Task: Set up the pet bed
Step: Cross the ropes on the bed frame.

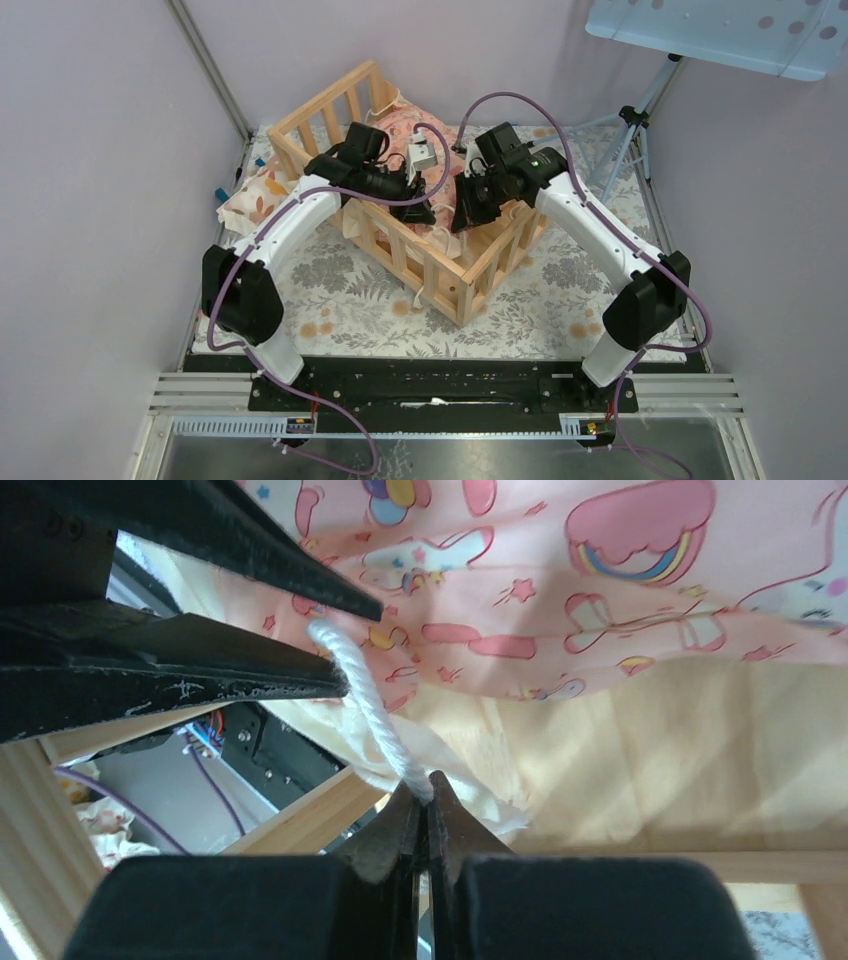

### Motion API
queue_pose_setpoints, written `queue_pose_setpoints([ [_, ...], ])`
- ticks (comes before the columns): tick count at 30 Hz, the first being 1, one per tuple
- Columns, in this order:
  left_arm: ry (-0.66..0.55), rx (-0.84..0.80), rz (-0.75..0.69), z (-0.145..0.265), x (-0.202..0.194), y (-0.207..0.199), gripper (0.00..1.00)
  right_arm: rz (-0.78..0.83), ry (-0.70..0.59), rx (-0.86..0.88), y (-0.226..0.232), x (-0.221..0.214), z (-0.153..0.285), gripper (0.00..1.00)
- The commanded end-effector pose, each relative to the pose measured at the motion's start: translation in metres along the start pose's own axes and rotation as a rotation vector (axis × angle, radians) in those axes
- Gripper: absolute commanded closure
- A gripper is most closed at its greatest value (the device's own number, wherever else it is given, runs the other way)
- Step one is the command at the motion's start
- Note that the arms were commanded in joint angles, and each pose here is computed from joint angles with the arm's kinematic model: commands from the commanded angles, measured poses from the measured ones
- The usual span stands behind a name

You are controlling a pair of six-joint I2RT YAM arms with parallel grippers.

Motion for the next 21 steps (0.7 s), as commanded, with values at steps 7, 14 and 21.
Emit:
queue_pose_setpoints([
  [7, -0.061, 0.181, -0.093, 0.022, 0.036, 0.007, 0.57, -0.104, 0.006, 0.199, 0.048, -0.012, 0.030, 1.00],
  [14, -0.142, 0.443, -0.101, 0.048, 0.058, 0.016, 0.22, -0.119, 0.020, 0.164, 0.053, -0.023, 0.027, 1.00],
  [21, -0.210, 0.591, -0.023, 0.075, 0.079, 0.009, 0.17, -0.132, 0.022, 0.109, 0.046, -0.034, 0.028, 1.00],
])
Point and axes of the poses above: each gripper's point midway between its finger pads, its own z axis back along the fingers, its own y axis along the line the jaws close on, x = y × z, the point moved 4 cm from there along z, back along the fingers, and after that the axes turned 15 degrees about -z, right-handed, at the moved point
